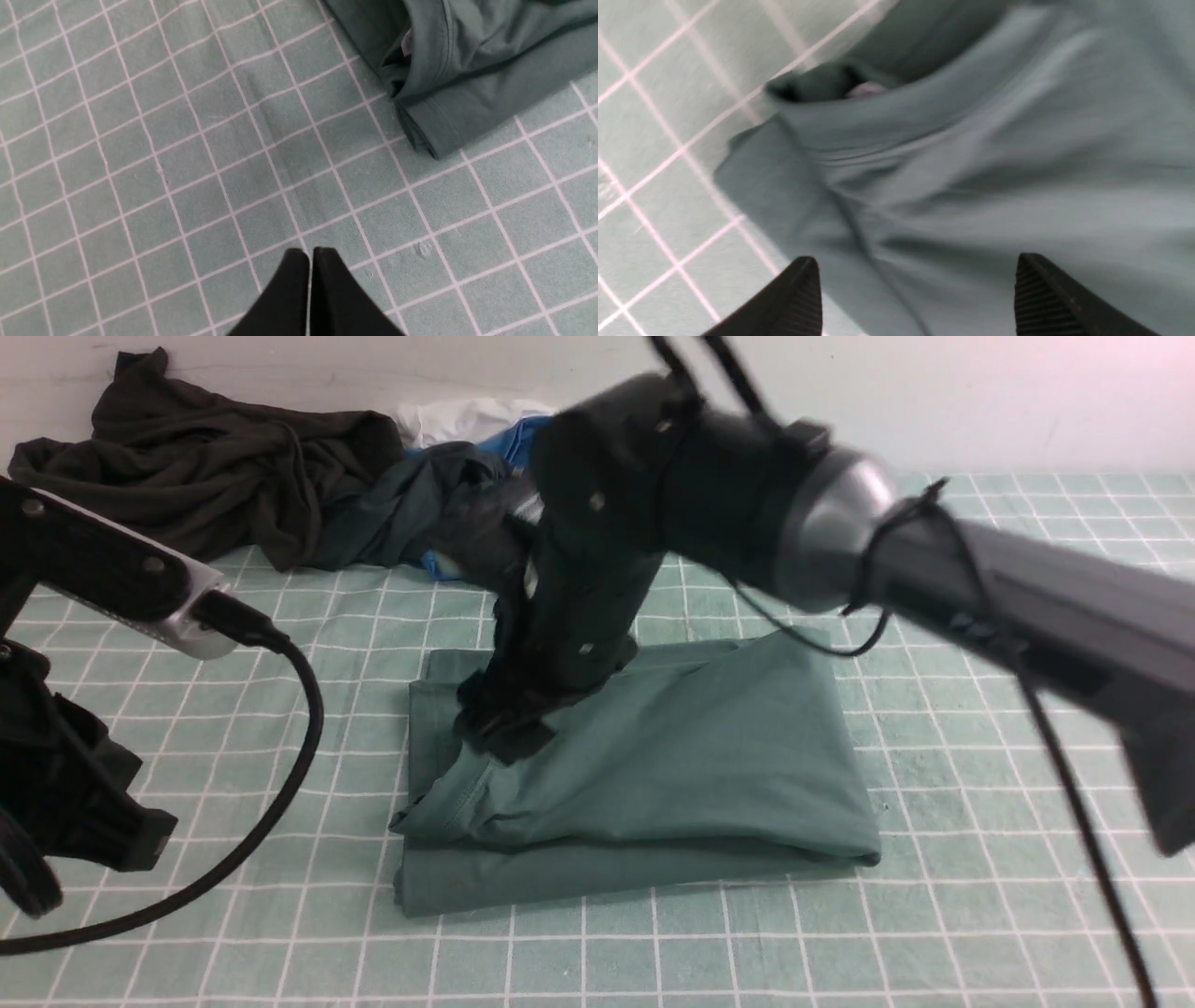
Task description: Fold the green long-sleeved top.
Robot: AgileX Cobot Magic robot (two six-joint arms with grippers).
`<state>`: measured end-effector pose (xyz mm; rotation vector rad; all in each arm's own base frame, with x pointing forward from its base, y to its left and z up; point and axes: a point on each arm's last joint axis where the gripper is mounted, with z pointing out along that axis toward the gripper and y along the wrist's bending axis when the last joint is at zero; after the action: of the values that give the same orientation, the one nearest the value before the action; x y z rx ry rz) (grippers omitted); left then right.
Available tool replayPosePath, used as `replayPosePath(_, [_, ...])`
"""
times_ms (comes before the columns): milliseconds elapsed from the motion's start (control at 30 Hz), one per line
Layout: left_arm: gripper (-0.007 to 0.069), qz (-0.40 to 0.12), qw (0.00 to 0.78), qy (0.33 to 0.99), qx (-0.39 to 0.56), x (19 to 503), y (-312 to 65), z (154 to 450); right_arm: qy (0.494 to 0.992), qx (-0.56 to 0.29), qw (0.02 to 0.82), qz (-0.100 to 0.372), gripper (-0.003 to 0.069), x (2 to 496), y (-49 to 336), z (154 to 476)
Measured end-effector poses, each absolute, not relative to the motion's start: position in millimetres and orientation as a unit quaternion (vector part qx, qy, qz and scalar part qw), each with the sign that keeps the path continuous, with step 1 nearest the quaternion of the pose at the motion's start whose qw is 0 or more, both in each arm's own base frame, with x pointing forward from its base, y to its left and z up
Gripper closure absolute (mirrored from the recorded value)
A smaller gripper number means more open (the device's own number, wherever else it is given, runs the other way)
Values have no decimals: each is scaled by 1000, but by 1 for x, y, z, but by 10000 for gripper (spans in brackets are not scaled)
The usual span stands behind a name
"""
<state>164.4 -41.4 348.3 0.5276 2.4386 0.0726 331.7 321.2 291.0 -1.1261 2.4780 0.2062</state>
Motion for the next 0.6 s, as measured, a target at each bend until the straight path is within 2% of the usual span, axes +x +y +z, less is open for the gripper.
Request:
replayPosePath(33, [629, 24, 335, 922, 195, 153, -38, 349, 891, -391, 220, 76, 159, 331, 304, 311])
replayPosePath(167, [629, 18, 368, 912, 178, 117, -26, 343, 892, -369, 250, 82, 190, 317, 269, 339])
replayPosePath(200, [629, 15, 376, 911, 166, 100, -21, 331, 887, -353, 284, 93, 217, 301, 246, 357])
replayPosePath(267, [629, 12, 386, 909, 156, 89, -17, 325, 884, -342, 301, 99, 238, 292, 234, 358])
replayPosePath(367, [629, -2, 420, 898, 132, 67, -10, 301, 861, -320, 377, 121, 311, 251, 194, 373])
replayPosePath(433, [629, -8, 440, 889, 126, 61, -8, 297, 851, -316, 400, 128, 349, 234, 181, 376])
replayPosePath(533, [629, -19, 494, 861, 121, 49, -5, 288, 811, -292, 481, 157, 463, 188, 145, 383])
replayPosePath(600, [629, -27, 531, 839, 118, 44, -4, 288, 782, -280, 529, 173, 564, 157, 121, 384])
